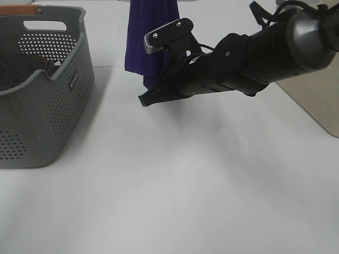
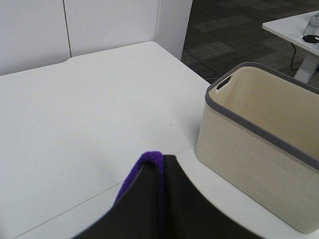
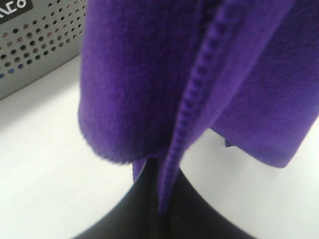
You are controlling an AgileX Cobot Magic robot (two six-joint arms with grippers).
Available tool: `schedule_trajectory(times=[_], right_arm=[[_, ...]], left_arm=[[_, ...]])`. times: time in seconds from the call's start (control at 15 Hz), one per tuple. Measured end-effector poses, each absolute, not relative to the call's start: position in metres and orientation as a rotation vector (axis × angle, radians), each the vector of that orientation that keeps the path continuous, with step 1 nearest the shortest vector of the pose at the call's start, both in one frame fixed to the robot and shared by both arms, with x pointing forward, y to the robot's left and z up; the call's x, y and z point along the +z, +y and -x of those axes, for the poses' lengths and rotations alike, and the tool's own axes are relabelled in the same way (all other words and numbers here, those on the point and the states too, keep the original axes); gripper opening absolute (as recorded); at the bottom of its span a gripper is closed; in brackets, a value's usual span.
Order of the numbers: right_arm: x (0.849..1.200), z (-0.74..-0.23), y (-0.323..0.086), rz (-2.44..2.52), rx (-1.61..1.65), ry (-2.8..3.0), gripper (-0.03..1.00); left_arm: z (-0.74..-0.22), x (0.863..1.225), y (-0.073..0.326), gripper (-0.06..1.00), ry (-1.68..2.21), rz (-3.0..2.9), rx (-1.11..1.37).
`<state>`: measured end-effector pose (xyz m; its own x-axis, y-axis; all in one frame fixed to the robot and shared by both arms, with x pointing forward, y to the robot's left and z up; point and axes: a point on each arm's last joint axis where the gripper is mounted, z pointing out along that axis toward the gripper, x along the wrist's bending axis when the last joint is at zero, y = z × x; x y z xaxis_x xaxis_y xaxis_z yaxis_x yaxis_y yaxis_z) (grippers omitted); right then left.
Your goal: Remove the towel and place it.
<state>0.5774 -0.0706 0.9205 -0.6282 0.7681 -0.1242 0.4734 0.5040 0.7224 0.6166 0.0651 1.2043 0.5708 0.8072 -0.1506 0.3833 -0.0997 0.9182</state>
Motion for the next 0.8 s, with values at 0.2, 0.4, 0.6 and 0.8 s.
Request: schedule_trajectory(times=[0.2, 0.4, 0.6, 0.8], right_arm=[[0.935, -0.568, -0.073, -0.956, 0.912, 2.429, 0.00], [0.964, -0.574, -0.113, -0.984, 0.893, 2.484, 0.00], [1.017, -0.584, -0.182, -0.965, 0.830, 2.339, 0.00], [1.042, -0.580, -0.192, -0.850, 0.800, 2.256, 0.00]], left_arm=[[-0.619, 1.204, 0.069, 0.00, 1.005, -1.706, 0.497], [-0.633, 1.206, 0.096, 0.00, 1.063, -1.673, 0.544], [-0.638, 1.209, 0.120, 0.00, 1.108, -1.677, 0.574], [-0.638, 1.197, 0.121, 0.00, 1.150, -1.774, 0.532]])
